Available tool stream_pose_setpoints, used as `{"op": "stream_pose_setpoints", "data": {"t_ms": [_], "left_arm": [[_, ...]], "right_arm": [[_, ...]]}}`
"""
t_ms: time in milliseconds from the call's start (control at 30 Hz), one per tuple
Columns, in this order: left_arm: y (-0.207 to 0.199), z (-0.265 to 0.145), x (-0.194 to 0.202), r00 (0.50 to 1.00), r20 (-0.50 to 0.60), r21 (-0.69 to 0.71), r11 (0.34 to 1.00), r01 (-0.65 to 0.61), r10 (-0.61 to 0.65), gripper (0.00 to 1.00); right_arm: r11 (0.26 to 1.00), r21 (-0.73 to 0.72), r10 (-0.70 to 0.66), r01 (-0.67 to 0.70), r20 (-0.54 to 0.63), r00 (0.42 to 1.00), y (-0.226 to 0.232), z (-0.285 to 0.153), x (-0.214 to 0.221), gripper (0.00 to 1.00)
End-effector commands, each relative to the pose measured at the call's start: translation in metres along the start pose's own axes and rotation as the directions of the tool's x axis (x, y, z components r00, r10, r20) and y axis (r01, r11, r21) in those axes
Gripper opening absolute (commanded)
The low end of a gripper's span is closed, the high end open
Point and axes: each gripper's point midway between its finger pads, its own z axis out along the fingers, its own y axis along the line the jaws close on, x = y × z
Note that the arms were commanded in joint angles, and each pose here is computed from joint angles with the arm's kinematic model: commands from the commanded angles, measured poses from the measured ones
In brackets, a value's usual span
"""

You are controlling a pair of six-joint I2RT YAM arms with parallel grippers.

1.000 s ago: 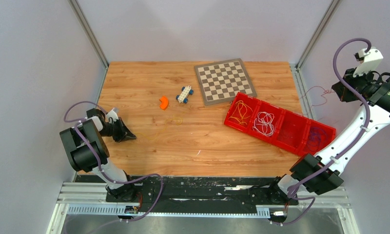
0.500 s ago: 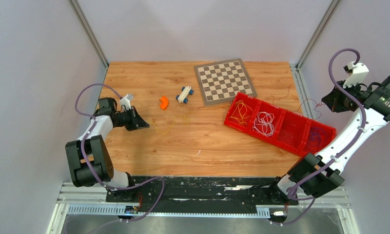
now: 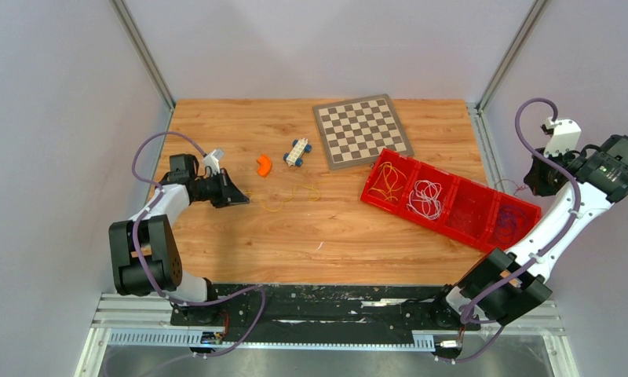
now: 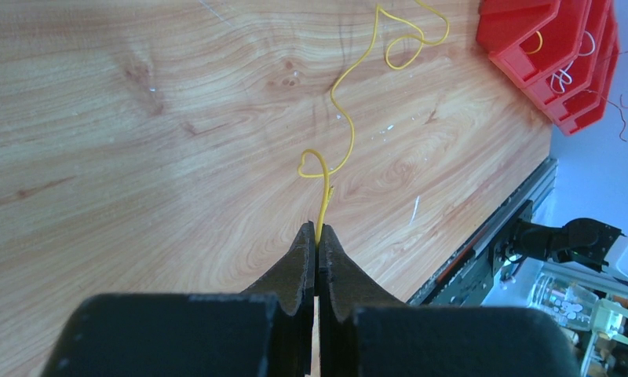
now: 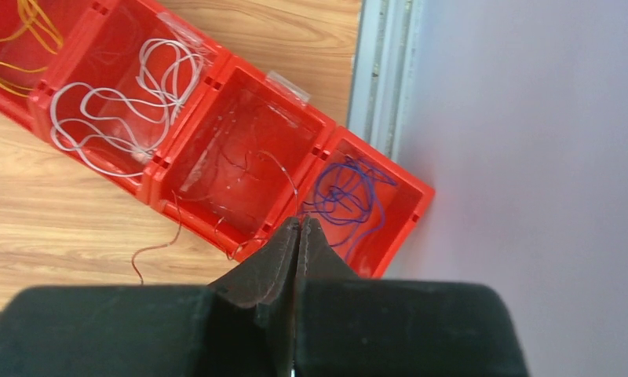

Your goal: Untangle the cables

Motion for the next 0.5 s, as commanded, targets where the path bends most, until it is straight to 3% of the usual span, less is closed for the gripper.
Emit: {"op": "stream_pose_setpoints", "data": {"t_ms": [0,233,467], "left_arm": [[0.001,0.004,-0.008,1.0,0.026,0.001,1.0,-0.015,0.015,0.0],[0.003,0.007,-0.013,0.999,0.028,-0.004,1.0,-0.018,0.018,0.0],[0.011,0.008,-0.019,1.0,0.022,-0.049,0.999,-0.016,0.017,0.0]], "right_arm": [[0.983,0.141,-0.122,0.118,0.023,0.992,-0.024,-0.013,-0.014,0.0],[0.992,0.083,-0.095,0.091,0.05,0.994,-0.017,0.013,-0.013,0.0],[0.976,0.156,-0.152,0.15,0.002,0.988,-0.017,0.068,-0.013,0.0]]}}
